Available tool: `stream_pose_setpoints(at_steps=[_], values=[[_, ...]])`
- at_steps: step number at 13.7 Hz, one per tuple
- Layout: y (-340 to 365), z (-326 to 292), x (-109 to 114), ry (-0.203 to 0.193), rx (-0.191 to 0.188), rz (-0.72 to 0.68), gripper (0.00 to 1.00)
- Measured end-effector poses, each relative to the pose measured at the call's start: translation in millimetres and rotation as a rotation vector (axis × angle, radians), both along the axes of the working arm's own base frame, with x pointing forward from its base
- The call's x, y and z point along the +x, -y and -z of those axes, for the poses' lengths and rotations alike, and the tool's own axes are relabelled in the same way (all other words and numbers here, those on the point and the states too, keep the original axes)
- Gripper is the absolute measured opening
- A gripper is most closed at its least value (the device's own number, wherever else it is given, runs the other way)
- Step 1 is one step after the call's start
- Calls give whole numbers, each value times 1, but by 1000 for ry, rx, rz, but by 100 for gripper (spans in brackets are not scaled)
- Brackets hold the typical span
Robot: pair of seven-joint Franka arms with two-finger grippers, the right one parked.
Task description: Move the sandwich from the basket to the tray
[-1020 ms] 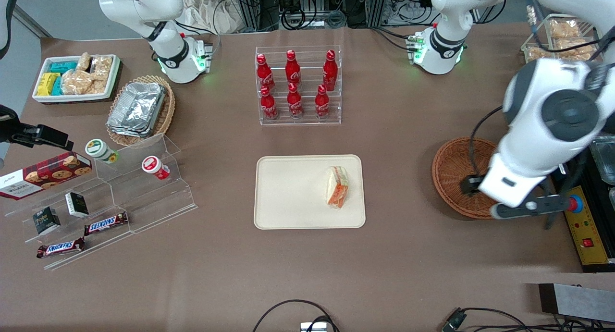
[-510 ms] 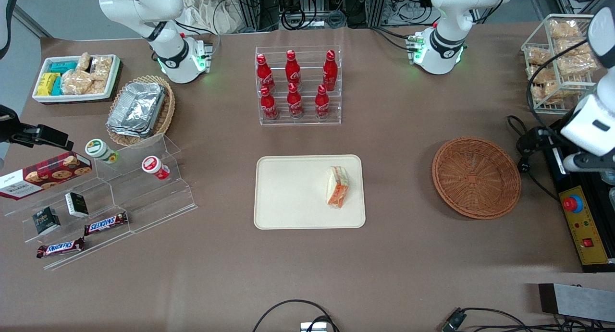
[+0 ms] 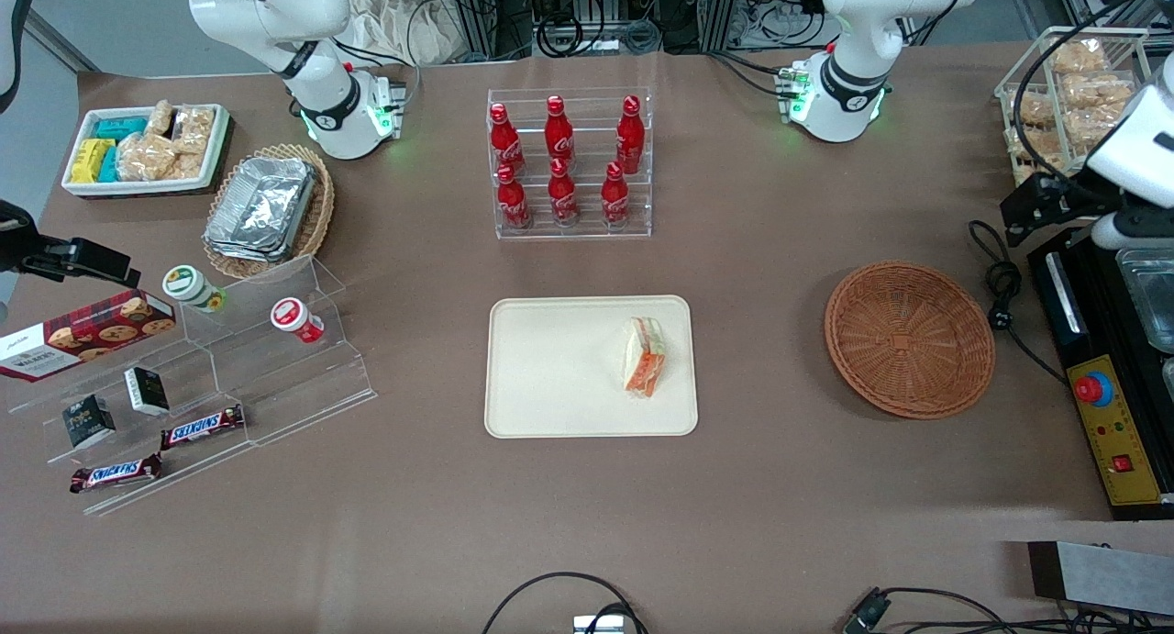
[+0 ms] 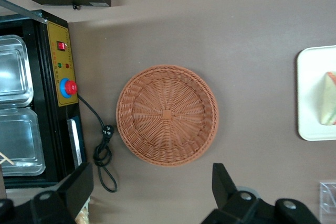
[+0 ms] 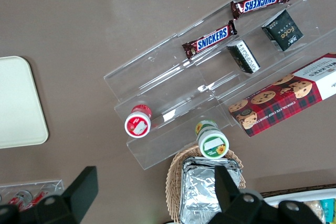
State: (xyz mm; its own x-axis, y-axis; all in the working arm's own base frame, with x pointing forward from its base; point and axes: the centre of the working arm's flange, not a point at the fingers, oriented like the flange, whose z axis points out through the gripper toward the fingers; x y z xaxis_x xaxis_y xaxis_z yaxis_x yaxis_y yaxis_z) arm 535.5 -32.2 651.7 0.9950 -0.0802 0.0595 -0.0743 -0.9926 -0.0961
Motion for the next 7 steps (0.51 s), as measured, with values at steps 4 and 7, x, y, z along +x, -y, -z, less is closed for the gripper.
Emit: stream_pose_setpoints(at_steps=[4, 7], values=[[1, -16, -14, 11, -18, -2, 100], [3, -16, -15, 4, -46, -2, 100]])
